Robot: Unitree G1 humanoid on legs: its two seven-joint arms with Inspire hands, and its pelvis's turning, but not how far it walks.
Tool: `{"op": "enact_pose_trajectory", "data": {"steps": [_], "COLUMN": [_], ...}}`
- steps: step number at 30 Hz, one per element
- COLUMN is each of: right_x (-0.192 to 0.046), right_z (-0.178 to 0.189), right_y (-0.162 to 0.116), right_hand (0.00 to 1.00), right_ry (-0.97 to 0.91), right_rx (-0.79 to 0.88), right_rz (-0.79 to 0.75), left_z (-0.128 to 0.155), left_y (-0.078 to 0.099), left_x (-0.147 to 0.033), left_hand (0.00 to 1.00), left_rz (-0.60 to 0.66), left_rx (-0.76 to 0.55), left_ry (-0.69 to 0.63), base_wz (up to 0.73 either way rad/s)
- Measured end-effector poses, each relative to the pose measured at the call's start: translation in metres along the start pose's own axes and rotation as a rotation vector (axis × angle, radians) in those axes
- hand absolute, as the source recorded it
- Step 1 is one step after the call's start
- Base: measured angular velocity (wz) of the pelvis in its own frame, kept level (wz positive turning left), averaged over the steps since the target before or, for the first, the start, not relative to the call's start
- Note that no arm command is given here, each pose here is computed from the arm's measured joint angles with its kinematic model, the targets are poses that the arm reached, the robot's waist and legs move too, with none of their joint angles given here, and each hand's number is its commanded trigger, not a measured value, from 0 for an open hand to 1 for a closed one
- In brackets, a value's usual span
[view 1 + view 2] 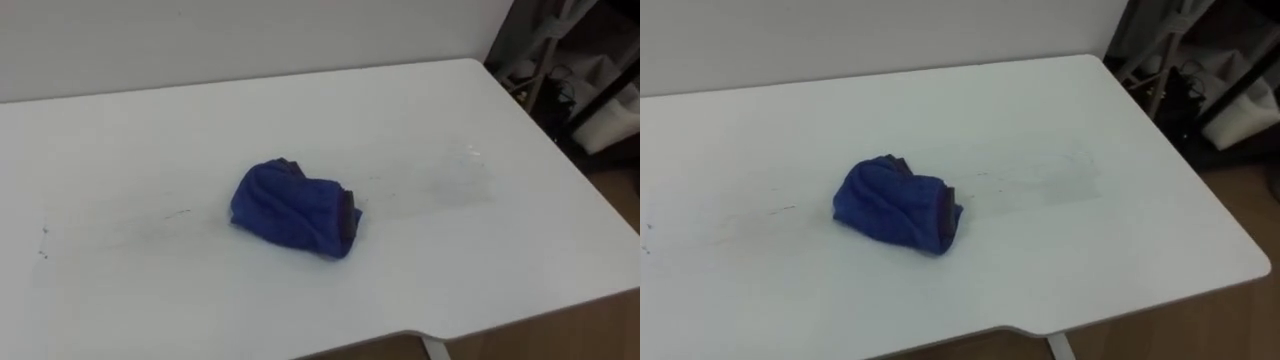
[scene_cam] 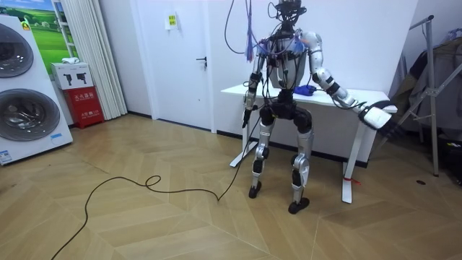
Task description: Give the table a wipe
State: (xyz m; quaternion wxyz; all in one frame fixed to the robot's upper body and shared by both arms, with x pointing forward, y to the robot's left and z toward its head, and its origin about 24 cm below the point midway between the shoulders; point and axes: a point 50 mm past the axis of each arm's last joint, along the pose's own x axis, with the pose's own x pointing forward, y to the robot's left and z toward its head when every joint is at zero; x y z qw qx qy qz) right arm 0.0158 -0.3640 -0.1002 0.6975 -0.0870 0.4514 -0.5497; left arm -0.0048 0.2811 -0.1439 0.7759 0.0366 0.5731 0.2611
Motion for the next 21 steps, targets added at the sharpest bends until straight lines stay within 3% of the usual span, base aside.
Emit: {"op": "enact_pose_trajectory", "data": {"steps": [6,8,13,21], "right_x": [-0.022,-0.031,-0.045,-0.064], "right_z": [-0.052,-0.064,-0.067,-0.056], "right_y": [0.031,0.041,0.066,0.104], "right_hand": [0.0,0.0,0.0,0.0], "right_ry": [0.141,0.147,0.09,-0.027], "right_rx": [-0.177,-0.309,-0.492,-0.627], "right_rz": [0.211,0.299,0.441,0.622], "left_z": [-0.006,-0.005,-0.004,-0.002], "left_y": [-0.009,-0.018,-0.025,-0.036], "left_x": [0.001,0.003,0.004,0.003], "left_hand": [0.0,0.0,0.0,0.0], "left_rz": [-0.019,-0.048,-0.055,-0.03], "left_rx": [0.057,0.083,0.148,0.184], "left_ry": [0.037,0.046,0.05,0.033], "base_wz": [0.04,0.0,0.11,0.12]}}
